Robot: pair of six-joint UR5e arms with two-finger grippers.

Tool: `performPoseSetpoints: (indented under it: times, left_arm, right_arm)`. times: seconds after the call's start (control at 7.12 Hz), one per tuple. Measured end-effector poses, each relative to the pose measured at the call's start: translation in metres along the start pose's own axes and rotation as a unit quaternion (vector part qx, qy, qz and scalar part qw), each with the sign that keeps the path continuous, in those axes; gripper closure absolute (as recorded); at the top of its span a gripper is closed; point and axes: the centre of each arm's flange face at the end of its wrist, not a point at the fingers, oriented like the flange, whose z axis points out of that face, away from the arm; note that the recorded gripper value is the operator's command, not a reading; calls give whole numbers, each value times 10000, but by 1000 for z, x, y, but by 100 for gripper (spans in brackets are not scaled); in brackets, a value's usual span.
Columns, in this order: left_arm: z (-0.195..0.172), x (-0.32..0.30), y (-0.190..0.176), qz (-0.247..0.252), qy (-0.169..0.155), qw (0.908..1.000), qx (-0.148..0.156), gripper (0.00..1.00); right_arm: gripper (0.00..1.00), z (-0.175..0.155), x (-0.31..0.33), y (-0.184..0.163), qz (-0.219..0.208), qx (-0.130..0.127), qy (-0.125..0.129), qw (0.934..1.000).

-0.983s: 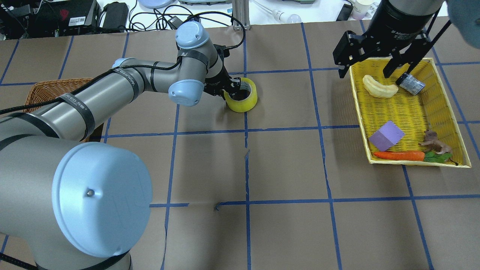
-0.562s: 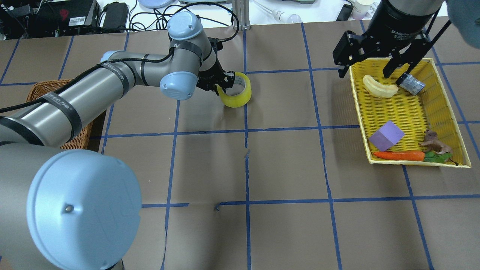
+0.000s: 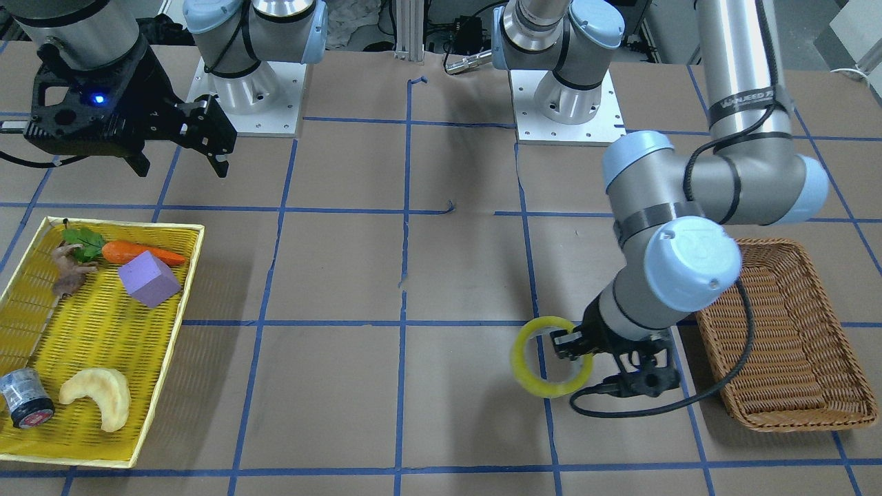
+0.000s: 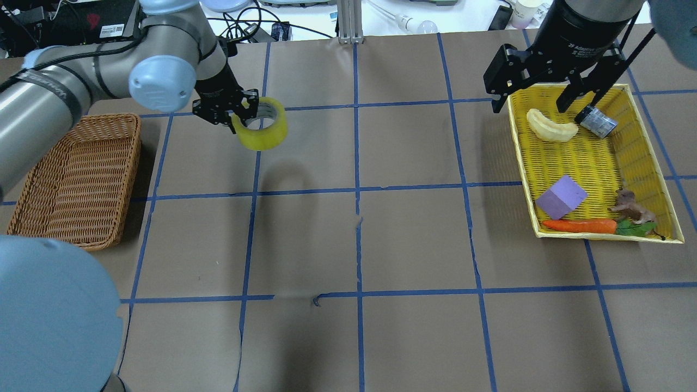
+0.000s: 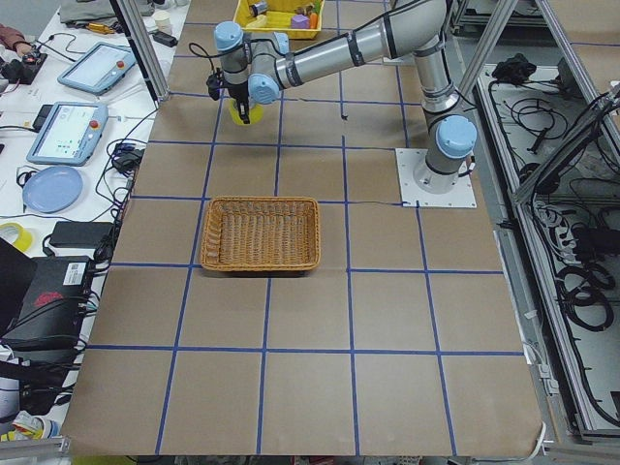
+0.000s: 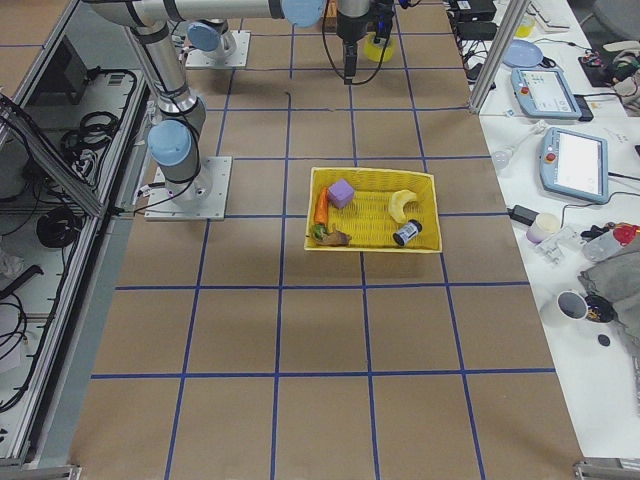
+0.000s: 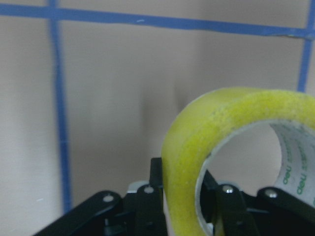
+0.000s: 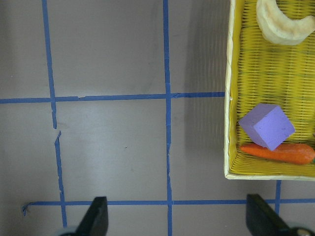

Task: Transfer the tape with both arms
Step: 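Carry the tape roll with the left gripper over the wicker basket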

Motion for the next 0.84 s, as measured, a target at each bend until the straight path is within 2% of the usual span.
performPoseSetpoints:
  times: [0.14, 0.28, 0.56, 0.84]
  left_arm:
    - [-9, -50, 2, -211, -260, 9994, -96, 100]
    - [-10, -108, 4, -292, -365, 9987, -195, 100]
    - [-3, -255, 12, -145, -291, 9989, -324, 100]
    - [10, -359, 18, 120, -314, 9994, -96, 100]
  right_arm:
    - [0, 0, 0, 0, 0, -2, 0, 10000]
    - [0, 0, 0, 0, -3, -3, 0, 10000]
    - [0, 0, 0, 0, -2, -1, 0, 10000]
    - [0, 0, 0, 0, 0, 2, 0, 10000]
